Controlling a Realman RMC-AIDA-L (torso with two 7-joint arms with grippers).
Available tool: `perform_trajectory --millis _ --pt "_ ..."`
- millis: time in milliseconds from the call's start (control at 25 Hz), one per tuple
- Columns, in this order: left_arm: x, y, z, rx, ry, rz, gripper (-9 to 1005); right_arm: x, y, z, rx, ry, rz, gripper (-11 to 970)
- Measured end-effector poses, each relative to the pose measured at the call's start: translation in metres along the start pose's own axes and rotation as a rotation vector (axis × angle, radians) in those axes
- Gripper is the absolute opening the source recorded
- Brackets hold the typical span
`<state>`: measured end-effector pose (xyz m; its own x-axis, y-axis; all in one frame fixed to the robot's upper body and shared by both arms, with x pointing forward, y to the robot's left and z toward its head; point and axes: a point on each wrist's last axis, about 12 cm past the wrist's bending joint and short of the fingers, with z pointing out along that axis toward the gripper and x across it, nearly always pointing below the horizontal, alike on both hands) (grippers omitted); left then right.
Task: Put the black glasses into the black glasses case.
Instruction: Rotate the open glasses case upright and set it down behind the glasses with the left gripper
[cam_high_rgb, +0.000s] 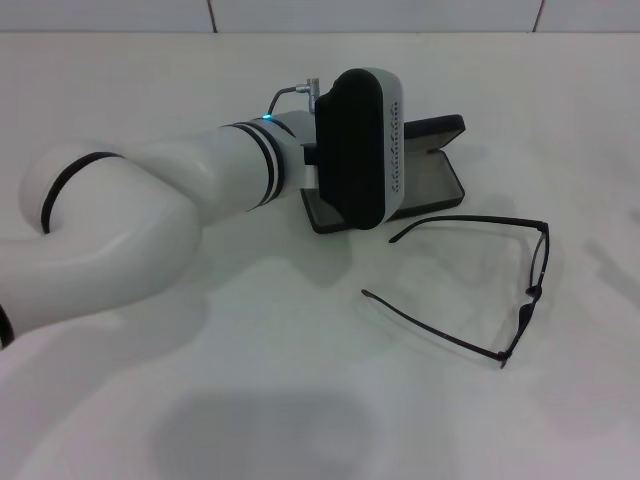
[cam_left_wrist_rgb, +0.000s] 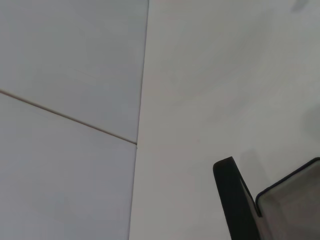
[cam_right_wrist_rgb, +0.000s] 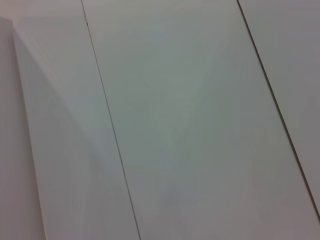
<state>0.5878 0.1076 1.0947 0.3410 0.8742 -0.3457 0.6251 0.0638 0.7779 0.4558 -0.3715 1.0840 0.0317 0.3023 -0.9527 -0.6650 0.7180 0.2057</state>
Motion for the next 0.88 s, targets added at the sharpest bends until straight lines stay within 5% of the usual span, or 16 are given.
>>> perform_trajectory --millis 880 --pt "-0.004 0.001 0.007 0.037 0.009 0.052 405 0.002 0.004 -0.006 0.0 -0.006 0.004 793"
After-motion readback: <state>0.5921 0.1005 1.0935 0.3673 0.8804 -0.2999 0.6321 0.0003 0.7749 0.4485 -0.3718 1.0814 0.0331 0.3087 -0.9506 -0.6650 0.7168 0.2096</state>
